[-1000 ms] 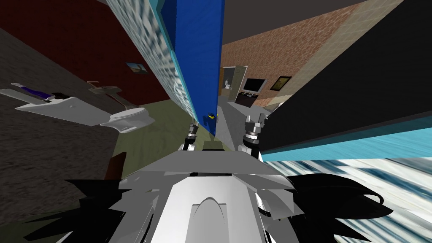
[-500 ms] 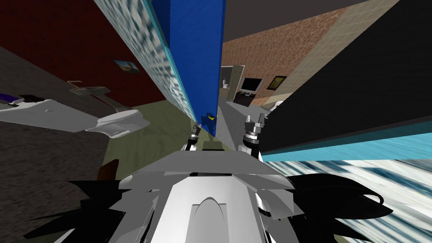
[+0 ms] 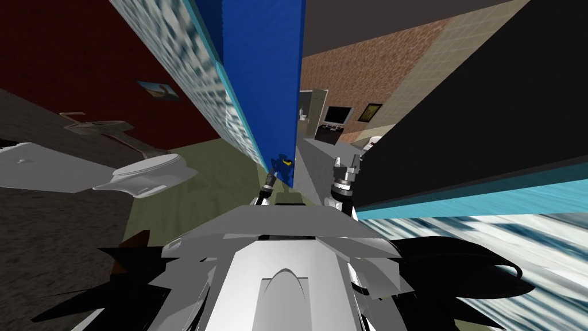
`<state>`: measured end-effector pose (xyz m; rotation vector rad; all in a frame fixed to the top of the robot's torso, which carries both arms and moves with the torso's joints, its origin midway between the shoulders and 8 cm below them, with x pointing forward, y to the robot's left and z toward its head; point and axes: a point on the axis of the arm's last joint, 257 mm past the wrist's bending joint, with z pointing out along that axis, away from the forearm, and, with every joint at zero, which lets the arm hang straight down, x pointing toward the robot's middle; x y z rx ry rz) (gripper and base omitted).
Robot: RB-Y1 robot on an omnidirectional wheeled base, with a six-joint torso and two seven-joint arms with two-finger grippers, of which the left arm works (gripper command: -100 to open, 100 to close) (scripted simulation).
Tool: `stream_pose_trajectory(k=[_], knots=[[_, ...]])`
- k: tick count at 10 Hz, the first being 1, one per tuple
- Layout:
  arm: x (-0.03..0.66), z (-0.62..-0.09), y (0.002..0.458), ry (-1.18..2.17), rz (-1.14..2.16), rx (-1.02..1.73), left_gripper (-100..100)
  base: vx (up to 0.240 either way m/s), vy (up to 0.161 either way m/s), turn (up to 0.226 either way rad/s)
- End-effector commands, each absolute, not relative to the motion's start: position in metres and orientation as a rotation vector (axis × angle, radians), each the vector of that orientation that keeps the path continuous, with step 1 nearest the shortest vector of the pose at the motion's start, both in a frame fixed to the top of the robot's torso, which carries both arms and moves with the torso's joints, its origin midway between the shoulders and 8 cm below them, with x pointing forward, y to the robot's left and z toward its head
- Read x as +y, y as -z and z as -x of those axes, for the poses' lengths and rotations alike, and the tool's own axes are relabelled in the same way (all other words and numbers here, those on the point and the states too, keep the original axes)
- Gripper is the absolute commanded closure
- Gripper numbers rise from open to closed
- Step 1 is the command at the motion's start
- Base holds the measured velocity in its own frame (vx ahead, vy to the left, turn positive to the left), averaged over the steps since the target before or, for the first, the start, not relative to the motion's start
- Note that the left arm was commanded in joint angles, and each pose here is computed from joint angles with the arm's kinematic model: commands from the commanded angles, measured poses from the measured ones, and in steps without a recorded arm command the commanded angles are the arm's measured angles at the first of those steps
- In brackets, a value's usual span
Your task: Push the door open
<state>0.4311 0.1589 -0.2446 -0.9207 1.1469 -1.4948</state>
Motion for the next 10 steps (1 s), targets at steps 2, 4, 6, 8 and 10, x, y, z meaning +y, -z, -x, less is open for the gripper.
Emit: stream_pose_trajectory(k=[2,4,6,8,10], knots=[[0.15,-0.429,0.26,1.5,0.93,1.18,-100,0.062,0.082,-0.067],[0.14,-0.427,0.276,1.506,0.938,1.218,-100,0.047,0.055,-0.08],[0.131,-0.424,0.294,1.509,0.947,1.258,-100,0.078,0.076,-0.103],[0.118,-0.419,0.316,1.514,0.957,1.313,-100,0.09,0.102,-0.128],[0.111,-0.415,0.33,1.516,0.962,1.349,-100,0.094,0.118,-0.104]])
